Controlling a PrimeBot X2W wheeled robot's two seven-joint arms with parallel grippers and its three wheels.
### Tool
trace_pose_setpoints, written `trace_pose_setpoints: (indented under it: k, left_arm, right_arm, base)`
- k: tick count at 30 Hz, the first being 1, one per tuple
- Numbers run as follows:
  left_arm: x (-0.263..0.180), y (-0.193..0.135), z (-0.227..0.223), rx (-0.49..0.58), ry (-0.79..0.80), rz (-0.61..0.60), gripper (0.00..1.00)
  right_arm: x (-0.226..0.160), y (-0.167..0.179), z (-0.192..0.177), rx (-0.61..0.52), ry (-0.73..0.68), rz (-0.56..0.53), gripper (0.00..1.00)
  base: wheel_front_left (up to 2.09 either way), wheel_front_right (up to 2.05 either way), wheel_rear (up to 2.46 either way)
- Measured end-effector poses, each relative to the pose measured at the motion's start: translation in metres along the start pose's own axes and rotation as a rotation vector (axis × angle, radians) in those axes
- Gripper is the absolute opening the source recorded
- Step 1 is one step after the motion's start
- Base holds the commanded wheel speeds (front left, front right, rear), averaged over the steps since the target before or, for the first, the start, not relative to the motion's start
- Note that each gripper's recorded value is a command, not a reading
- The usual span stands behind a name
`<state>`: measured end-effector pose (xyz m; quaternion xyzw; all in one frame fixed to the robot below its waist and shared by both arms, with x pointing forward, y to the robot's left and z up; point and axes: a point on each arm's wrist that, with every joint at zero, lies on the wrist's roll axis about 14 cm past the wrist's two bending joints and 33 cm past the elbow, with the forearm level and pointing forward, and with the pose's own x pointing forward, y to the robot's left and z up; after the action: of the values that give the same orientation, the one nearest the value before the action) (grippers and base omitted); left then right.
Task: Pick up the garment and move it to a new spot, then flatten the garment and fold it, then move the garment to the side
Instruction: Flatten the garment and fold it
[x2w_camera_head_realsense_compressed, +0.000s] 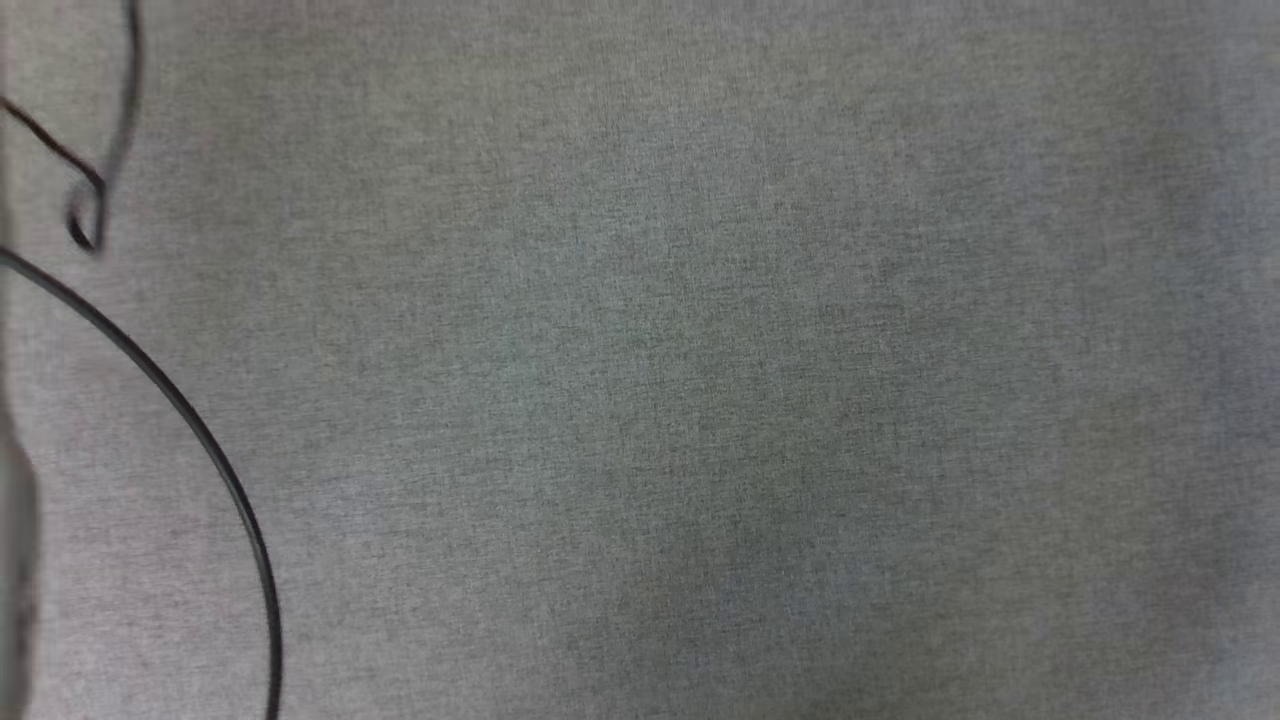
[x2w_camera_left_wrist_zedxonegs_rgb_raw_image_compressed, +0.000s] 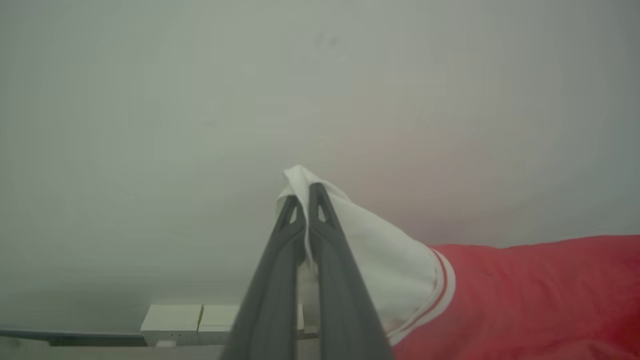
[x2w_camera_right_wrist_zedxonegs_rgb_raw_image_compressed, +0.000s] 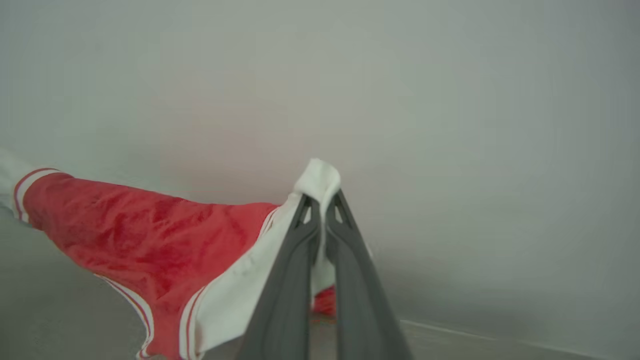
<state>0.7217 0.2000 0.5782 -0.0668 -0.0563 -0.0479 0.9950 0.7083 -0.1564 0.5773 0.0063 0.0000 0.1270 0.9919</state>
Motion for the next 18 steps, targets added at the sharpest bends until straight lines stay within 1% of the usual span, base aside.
trace_pose_setpoints:
  k: [3,5,9,11,13,18]
  left_arm:
    - [-0.019,0.006,-0.034,-0.039,0.086,0.020,0.00]
    - [-0.031,0.012,-0.047,-0.052,0.109,0.034,0.00]
    - [-0.069,0.023,-0.077,-0.069,0.181,0.067,0.00]
    - [-0.092,0.028,-0.090,-0.078,0.213,0.083,0.00]
    - [-0.117,0.033,-0.098,-0.077,0.240,0.097,0.00]
    - [-0.175,0.037,-0.101,-0.096,0.251,0.128,0.00]
  right_arm:
    - [-0.015,0.001,-0.034,0.048,0.069,-0.011,0.00]
    - [-0.027,0.001,-0.049,0.066,0.095,-0.017,0.00]
    - [-0.061,0.008,-0.087,0.114,0.176,-0.026,0.00]
    - [-0.080,0.013,-0.099,0.147,0.203,-0.032,0.00]
    - [-0.102,0.016,-0.109,0.155,0.224,-0.032,0.00]
    - [-0.159,0.020,-0.118,0.192,0.235,-0.042,0.00]
  base:
    - [0.00,0.00,0.00]
    - [0.00,0.00,0.00]
    - [0.00,0.00,0.00]
    - [0.00,0.00,0.00]
    - [0.00,0.00,0.00]
    - [0.00,0.00,0.00]
